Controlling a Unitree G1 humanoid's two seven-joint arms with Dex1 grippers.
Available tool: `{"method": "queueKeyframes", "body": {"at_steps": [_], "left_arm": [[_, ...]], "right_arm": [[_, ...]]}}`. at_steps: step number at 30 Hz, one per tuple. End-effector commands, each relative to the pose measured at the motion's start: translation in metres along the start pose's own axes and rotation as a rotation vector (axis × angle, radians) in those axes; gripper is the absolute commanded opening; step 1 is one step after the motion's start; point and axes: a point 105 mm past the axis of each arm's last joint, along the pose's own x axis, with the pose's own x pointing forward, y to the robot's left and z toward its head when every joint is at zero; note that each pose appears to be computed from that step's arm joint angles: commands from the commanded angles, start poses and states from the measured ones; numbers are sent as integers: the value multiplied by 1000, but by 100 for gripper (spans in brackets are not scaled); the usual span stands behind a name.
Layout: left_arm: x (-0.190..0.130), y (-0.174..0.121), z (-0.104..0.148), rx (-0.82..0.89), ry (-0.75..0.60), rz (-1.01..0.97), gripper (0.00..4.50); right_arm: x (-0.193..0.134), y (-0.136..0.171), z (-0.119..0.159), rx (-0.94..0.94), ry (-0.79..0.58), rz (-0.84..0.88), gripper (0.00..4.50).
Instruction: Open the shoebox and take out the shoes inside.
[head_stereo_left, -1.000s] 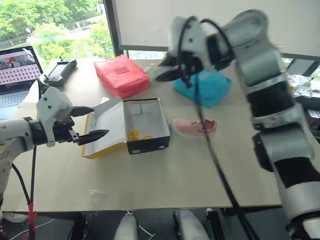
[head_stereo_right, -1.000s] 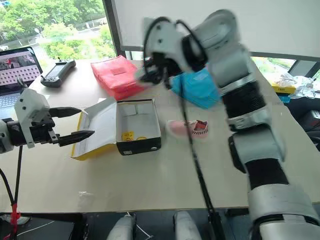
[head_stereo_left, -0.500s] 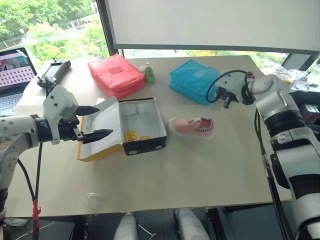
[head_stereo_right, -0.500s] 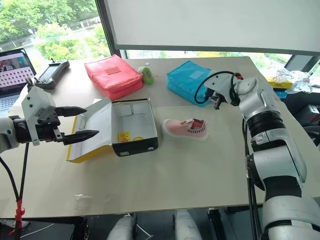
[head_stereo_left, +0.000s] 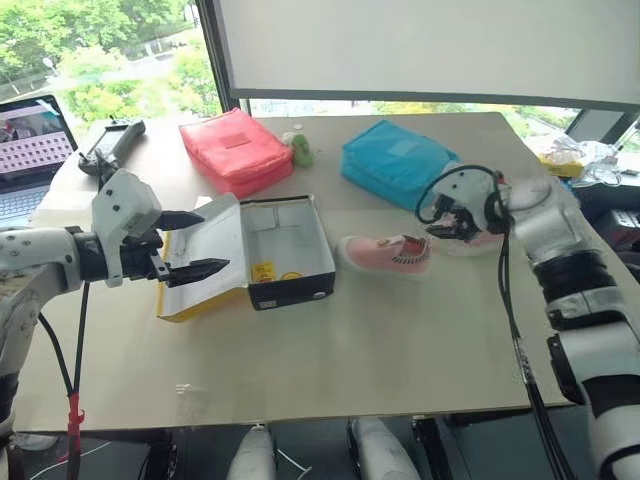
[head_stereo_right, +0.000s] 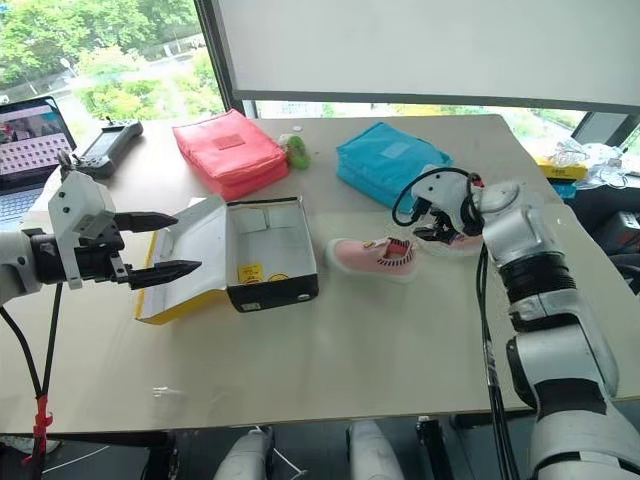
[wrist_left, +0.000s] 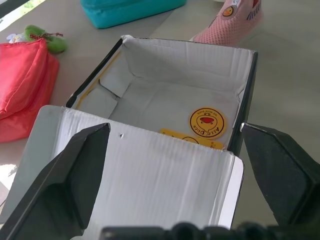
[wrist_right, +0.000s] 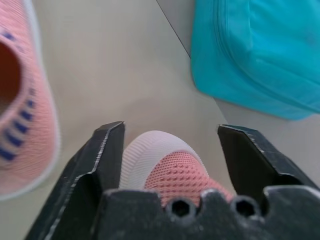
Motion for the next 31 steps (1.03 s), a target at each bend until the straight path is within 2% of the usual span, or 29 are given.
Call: {"method": "queueKeyframes", "body": {"at_steps": [1, 3, 6, 8, 10, 12, 13, 17, 19, 21, 23, 27, 31], "left_arm": [[-6, 4, 10, 31, -18, 37, 450], [-8, 6, 9, 15, -27, 55, 450], [-10, 9, 2, -4, -36, 98, 450], [-17, 15, -4, -35, -68, 180, 450], [-25, 24, -10, -99, -130, 287, 450], [-30, 28, -16, -173, -181, 369, 450], [-35, 31, -21, -201, -206, 441, 450], [-55, 30, -51, -307, -224, 717, 450], [-60, 22, -65, -305, -191, 781, 450], [-61, 5, -79, -288, -127, 788, 450], [-60, -10, -92, -282, -82, 800, 450], [-47, -28, -116, -372, -68, 806, 450], [-33, -33, -126, -444, -75, 826, 450]], "right_arm": [[-46, 1, 7, -78, 16, 54, 446], [-62, -7, 13, -88, -1, 1, 446], [-70, -12, 19, 24, -102, -53, 446], [-69, 0, 22, 132, -238, 4, 446], [-71, 22, 32, 108, -425, 66, 446], [-76, 41, 32, 154, -517, 124, 446], [-76, 44, 26, 300, -563, 150, 446], [-43, 47, -30, 593, -480, 30, 446], [-31, 48, -53, 640, -406, -69, 446], [-11, 77, -80, 610, -260, -85, 446], [-1, 94, -87, 634, -243, -130, 446], [6, 90, -82, 692, -326, -304, 446], [15, 92, -77, 690, -335, -359, 446]]}}
